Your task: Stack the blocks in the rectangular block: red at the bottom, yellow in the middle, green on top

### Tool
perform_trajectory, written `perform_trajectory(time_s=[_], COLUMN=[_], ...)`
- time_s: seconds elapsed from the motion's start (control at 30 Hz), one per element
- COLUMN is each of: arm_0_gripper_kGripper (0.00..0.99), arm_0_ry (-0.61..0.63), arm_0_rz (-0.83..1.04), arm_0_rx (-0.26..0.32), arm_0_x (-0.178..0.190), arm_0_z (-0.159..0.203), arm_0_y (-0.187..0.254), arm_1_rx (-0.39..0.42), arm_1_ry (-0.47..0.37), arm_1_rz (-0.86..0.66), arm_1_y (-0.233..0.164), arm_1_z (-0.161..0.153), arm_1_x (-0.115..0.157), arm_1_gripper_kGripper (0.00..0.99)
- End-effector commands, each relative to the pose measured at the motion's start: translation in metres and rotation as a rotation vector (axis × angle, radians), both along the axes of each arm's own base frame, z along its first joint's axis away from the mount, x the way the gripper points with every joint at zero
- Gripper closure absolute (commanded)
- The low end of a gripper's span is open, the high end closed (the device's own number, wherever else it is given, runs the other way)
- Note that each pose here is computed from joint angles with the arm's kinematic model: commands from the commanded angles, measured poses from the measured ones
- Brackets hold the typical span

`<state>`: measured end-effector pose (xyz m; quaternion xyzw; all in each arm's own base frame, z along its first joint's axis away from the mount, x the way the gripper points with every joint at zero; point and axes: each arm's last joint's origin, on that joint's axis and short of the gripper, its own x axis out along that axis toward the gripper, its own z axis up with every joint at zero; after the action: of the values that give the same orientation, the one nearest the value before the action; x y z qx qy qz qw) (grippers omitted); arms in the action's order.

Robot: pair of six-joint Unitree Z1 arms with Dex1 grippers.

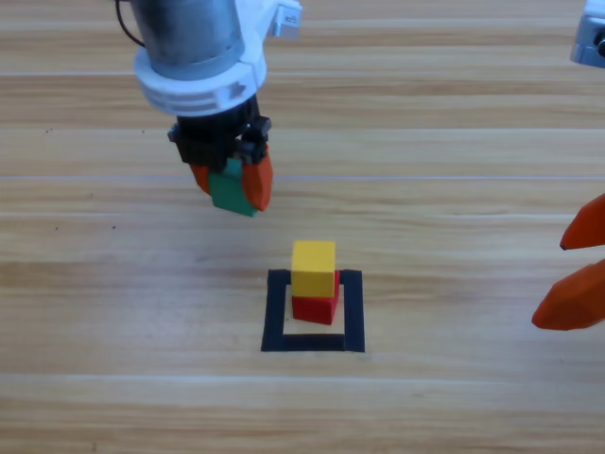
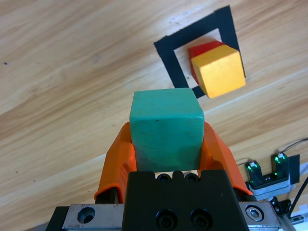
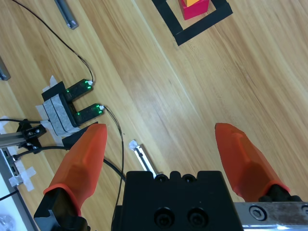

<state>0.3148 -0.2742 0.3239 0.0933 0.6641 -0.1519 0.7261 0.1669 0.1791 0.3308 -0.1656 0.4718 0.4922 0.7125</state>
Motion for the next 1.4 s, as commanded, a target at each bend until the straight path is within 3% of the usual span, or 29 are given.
perform_trajectory(time_s=[0.03,0.47,0.7,1.4], arm_0_gripper_kGripper=[0.956,0.952,0.952,0.952], arm_0_ry=[0.021,0.026,0.018,0.031], arm_0_rz=[0.075,0.399,0.385,0.344], arm_0_rx=[-0.019,-0.013,0.026,0.063], arm_0_x=[-0.020,-0.037,-0.035,-0.020], arm_0_z=[0.008,0.008,-0.010,-0.040], arm_0_y=[-0.008,-0.026,-0.045,-0.071], arm_1_rx=[-0.047,-0.047,-0.047,-0.049], arm_1_ry=[0.025,0.024,0.029,0.032], arm_1_rz=[-0.031,-0.029,-0.028,-0.026], arm_1_y=[-0.001,-0.001,-0.001,-0.001], arm_1_z=[-0.018,-0.018,-0.019,-0.020], arm_1_x=[0.009,0.009,0.009,0.009], arm_1_gripper_kGripper=[0.001,0.001,0.001,0.001])
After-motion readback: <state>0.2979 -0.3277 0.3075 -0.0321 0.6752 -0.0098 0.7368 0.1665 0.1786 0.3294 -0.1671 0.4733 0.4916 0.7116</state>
